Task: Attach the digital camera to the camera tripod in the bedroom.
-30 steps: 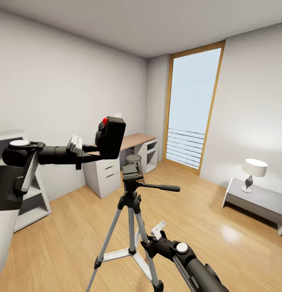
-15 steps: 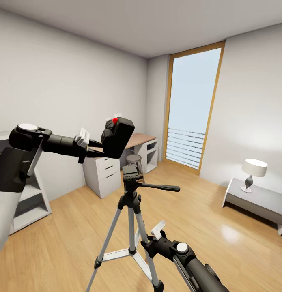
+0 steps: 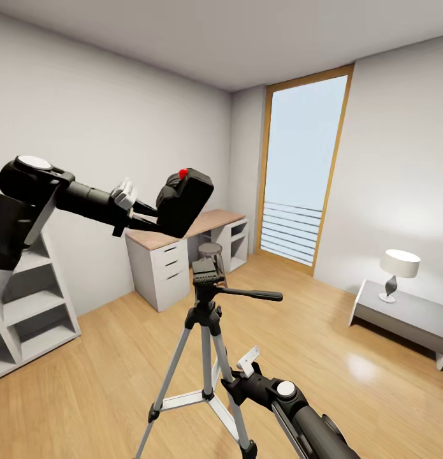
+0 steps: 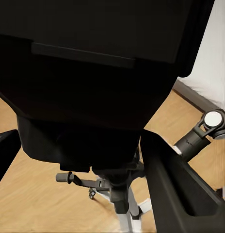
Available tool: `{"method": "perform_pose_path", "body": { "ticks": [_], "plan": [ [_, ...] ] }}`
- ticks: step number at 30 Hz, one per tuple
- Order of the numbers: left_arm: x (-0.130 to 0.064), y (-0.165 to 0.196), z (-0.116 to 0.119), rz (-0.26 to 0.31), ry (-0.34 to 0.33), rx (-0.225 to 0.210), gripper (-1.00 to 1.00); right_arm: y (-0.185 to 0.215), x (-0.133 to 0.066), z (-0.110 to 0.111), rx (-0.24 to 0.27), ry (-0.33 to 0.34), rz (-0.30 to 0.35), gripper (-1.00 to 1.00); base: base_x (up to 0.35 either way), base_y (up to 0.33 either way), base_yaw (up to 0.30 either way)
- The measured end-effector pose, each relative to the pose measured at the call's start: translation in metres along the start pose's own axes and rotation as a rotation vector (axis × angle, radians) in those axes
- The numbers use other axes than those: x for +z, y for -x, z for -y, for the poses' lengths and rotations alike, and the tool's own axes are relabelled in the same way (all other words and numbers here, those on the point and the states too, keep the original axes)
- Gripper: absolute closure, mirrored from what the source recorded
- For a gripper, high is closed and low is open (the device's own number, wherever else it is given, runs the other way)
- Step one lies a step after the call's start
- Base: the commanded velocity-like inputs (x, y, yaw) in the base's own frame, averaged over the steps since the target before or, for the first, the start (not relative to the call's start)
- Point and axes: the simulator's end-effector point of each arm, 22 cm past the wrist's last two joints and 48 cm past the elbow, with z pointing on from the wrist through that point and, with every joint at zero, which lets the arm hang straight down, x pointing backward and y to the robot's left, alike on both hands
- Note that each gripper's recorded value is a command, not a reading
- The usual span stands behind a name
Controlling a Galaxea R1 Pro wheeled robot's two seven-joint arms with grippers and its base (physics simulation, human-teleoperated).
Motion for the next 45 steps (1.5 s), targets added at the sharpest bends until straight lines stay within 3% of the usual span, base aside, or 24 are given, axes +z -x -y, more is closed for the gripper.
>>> {"method": "perform_pose_path", "body": {
  "ticks": [7,11,12,15,17,35,45],
  "plan": [
    [0.009,0.008,0.010,-0.070,-0.111,-0.043,1.00,0.000,0.000,0.000,0.001,-0.001,0.000,1.00,0.000,0.000,0.000],
    [0.018,0.008,0.018,-0.160,-0.178,-0.076,1.00,0.000,0.000,0.000,0.001,-0.001,0.000,1.00,0.000,0.000,0.000],
    [0.018,0.007,0.018,-0.161,-0.178,-0.076,1.00,0.000,0.000,0.000,0.001,-0.001,0.000,1.00,0.000,0.000,0.000],
    [0.022,-0.003,0.019,-0.263,-0.198,-0.107,1.00,0.000,0.000,0.000,0.001,-0.001,0.000,1.00,0.000,0.000,0.000],
    [0.027,-0.018,0.027,-0.410,-0.239,-0.166,1.00,0.000,0.000,0.000,0.001,-0.002,0.000,1.00,0.000,0.000,0.000],
    [0.016,-0.015,0.034,-0.473,-0.235,-0.136,1.00,0.000,0.000,0.000,0.000,-0.005,-0.001,1.00,0.000,0.000,0.000],
    [0.007,-0.026,0.030,-0.545,-0.205,-0.131,1.00,0.000,0.000,0.000,-0.002,-0.004,0.000,1.00,0.000,0.000,0.000]
  ]
}}
